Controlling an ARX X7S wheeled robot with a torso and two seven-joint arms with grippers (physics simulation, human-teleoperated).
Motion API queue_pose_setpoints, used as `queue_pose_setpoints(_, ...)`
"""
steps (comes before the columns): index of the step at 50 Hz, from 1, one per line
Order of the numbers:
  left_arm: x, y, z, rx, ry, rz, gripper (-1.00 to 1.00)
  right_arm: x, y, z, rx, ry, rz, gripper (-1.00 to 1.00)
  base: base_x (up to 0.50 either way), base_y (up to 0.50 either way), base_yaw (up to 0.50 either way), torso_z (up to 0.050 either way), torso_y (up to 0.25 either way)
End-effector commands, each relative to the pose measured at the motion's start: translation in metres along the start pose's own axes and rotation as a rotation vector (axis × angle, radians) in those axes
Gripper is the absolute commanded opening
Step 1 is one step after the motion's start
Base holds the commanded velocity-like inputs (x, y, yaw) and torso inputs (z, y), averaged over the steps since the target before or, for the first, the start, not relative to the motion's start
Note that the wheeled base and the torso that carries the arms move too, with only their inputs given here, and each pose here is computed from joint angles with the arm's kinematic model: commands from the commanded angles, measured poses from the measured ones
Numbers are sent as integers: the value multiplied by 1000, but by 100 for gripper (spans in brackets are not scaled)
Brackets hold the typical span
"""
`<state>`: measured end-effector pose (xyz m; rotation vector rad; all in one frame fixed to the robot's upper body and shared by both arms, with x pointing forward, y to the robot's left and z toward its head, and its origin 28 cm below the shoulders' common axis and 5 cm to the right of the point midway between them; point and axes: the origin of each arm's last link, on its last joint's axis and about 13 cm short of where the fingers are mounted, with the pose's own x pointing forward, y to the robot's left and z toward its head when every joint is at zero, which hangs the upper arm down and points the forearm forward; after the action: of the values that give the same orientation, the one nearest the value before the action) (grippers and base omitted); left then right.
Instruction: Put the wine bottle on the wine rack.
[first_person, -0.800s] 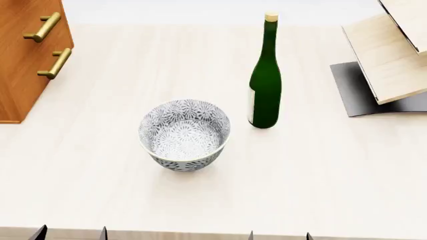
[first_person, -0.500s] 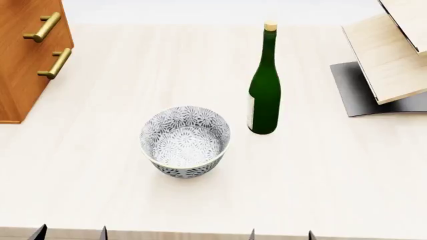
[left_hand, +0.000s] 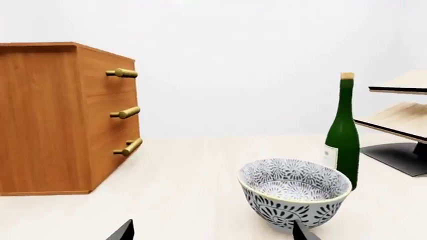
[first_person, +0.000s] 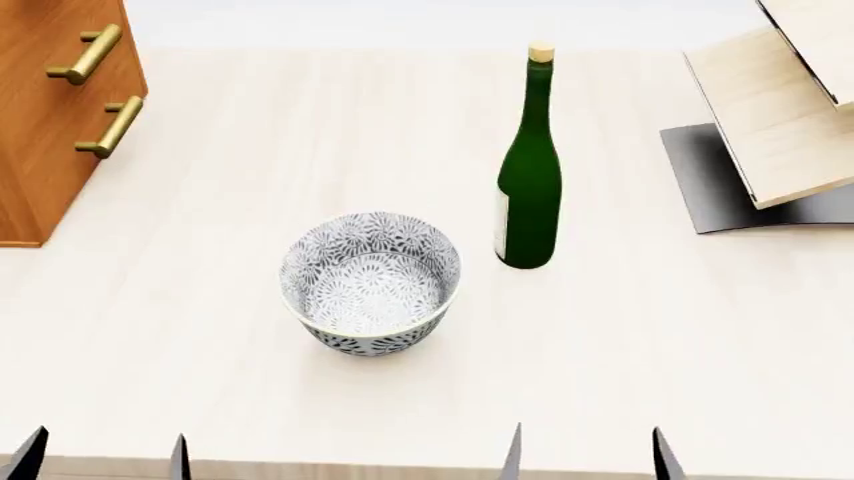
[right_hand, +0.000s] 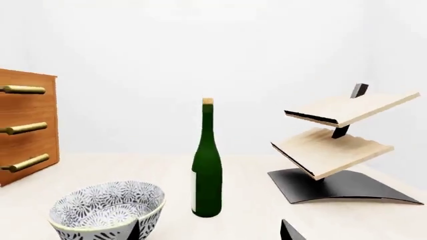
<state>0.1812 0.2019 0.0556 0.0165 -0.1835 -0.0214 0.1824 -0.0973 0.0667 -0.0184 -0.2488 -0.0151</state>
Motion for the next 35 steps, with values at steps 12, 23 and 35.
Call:
queue_pose_setpoints(12, -36, 1, 55, 0, -297, 0, 100, -30, 0, 47, -9, -295, -10, 100, 0, 0, 0, 0, 0)
queue_pose_setpoints(23, -48, 1, 65, -4, -402, -3, 100, -36, -1, 54, 22, -376, -12, 100, 0, 0, 0, 0, 0)
queue_pose_setpoints(35, -52, -1, 67, -12, -446, -15, 100, -41, 1, 55, 21, -426, -11, 100, 0, 0, 0, 0, 0)
